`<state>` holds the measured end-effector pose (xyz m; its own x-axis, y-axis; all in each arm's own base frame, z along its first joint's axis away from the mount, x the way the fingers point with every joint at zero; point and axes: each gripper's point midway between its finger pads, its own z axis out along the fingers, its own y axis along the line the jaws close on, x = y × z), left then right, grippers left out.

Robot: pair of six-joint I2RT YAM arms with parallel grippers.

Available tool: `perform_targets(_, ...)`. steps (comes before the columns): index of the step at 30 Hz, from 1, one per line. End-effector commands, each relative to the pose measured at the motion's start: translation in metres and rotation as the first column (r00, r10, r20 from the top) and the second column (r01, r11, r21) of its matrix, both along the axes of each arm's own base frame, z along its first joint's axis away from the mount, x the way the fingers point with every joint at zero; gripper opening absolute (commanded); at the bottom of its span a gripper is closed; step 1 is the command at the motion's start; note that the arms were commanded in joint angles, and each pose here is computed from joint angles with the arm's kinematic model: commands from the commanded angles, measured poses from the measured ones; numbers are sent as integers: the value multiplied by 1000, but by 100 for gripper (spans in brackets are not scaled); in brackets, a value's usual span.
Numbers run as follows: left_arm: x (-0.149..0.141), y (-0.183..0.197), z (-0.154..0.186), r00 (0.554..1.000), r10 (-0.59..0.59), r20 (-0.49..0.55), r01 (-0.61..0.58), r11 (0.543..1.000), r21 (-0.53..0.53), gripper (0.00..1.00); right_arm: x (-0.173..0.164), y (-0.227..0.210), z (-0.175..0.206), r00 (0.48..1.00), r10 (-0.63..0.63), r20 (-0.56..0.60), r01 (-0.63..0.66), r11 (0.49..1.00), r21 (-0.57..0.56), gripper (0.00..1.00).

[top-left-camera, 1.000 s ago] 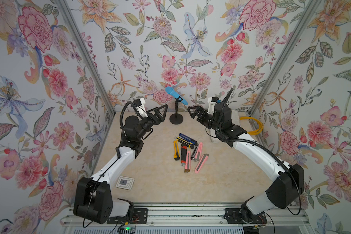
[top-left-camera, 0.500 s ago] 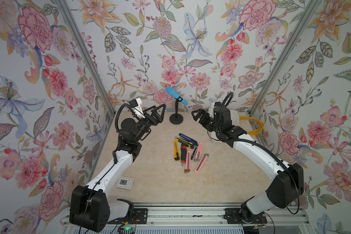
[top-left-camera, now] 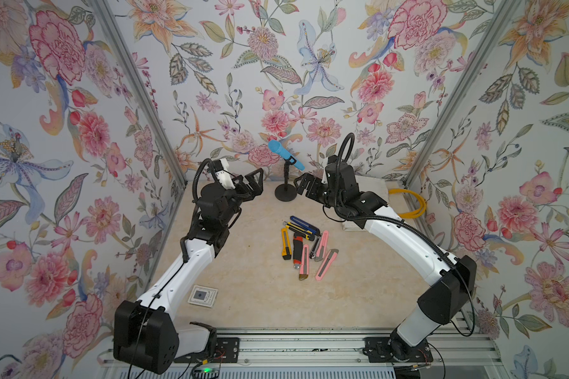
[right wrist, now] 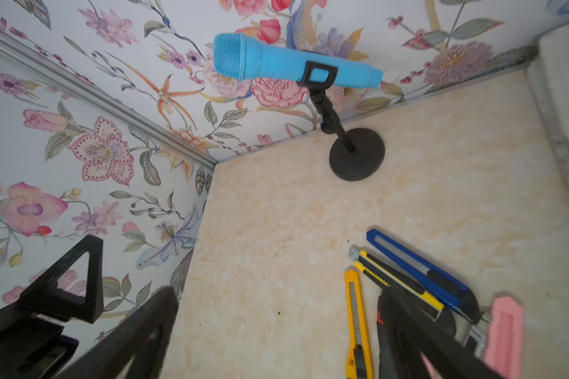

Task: Place the art knife into the pouch
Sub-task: Adjust the utility knife at the center of the board.

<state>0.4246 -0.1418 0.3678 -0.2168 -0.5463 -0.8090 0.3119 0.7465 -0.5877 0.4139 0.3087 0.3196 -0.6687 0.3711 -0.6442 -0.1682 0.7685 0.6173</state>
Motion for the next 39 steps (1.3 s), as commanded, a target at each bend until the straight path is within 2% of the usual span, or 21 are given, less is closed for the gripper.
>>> perform_targets(1,7,7,-41,993,54,-108,-45,996,82,100,18,-16,-22,995,0,-98,11,994,113,100)
perform_targets(3,12,4,-60,985,49,-164,-32,994,102,100,28,-26,-47,984,-21,-178,54,982,180,100)
perform_targets(5,18,0,-78,975,41,-218,-15,993,119,100,34,-41,-63,977,-80,-199,112,981,156,100)
perform_targets(8,24,-6,-101,958,37,-284,12,986,168,100,37,-74,-73,968,-202,-145,201,979,-27,100)
perform_targets(10,30,-10,-117,941,38,-336,36,977,212,100,39,-108,-84,941,-307,-144,275,940,-203,100)
perform_targets(12,34,-18,-131,923,24,-384,78,966,246,100,41,-129,-97,924,-342,-168,290,918,-272,100)
perform_targets(17,35,-54,-196,829,-36,-559,237,926,292,100,38,-166,-126,876,-432,-213,354,878,-323,98)
perform_targets(22,16,-85,-254,725,-67,-685,340,901,272,100,24,-198,-156,812,-514,-278,415,842,-345,97)
perform_targets(28,-5,-110,-293,669,-42,-742,383,875,295,98,20,-216,-167,800,-520,-300,407,837,-365,97)
perform_targets(32,-17,-122,-309,635,-45,-771,418,859,295,89,17,-225,-177,787,-526,-323,401,833,-380,97)
perform_targets(39,-28,-108,-335,606,76,-792,396,835,383,85,17,-236,-183,779,-527,-339,394,832,-391,95)
